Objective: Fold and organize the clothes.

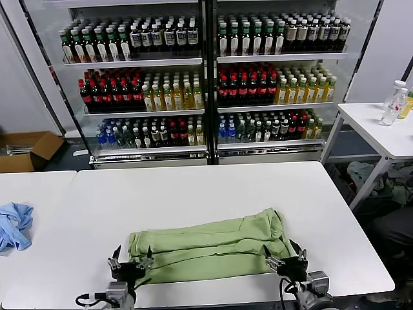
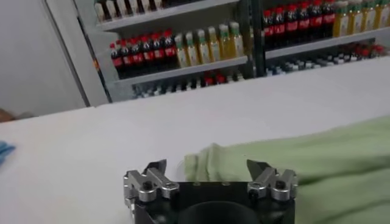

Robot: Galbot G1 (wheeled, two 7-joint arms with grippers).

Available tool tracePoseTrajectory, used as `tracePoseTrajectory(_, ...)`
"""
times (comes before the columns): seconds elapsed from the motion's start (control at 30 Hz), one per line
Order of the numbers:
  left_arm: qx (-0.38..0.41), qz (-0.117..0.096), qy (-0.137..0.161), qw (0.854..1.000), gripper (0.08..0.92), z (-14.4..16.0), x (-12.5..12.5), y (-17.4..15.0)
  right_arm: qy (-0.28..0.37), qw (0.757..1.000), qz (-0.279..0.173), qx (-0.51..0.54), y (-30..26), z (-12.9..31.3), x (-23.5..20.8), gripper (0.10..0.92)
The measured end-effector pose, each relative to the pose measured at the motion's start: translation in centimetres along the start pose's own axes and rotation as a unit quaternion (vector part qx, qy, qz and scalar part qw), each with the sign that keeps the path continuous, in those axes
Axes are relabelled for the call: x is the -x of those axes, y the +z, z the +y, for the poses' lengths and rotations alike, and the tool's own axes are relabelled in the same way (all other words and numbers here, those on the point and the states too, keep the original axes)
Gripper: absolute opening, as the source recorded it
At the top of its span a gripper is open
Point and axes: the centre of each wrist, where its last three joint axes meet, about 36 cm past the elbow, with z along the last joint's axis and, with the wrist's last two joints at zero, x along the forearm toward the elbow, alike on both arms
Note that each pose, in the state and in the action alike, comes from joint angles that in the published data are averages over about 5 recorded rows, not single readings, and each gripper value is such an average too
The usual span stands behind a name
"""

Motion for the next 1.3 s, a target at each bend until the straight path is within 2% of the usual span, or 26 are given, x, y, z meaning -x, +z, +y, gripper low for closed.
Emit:
tracePoseTrajectory(0.2,-0.002,0.007,-0.010,1.000,0.606,-0.8,0.4,1.4,0.003,1.000,0.001,-0.003,0.1,-0.2,-0.6,0.823)
tracePoseTrajectory(0.5,-0.019,0.003,-0.019,1.000,0.346,-0.7,1.3,2.5,0.005,1.000,0.002,-0.005,0.1,-0.3,-1.3,0.823)
tracePoseTrajectory(0.8,-0.043,-0.014,-0.032,0.998,0.120,1.4,1.9,3.3,0.008,1.000,-0.001,-0.006,-0.3,-0.8,-1.8,0.823)
tracePoseTrajectory(1.0,-0.049,-0.050,-0.062,0.996,0.114,5.3,2.6,2.1,-0.001,1.000,-0.010,-0.002,-1.0,-0.7,-1.8,0.823)
tracePoseTrajectory(1.2,-0.037,-0.096,-0.117,0.988,0.114,12.0,3.1,-0.7,-0.007,1.000,-0.019,0.000,-1.7,-1.1,-1.6,0.823)
tracePoseTrajectory(1.3,-0.047,-0.110,-0.130,0.984,0.114,14.7,2.6,-2.4,-0.009,1.000,-0.022,0.000,-1.7,-1.2,-1.5,0.823)
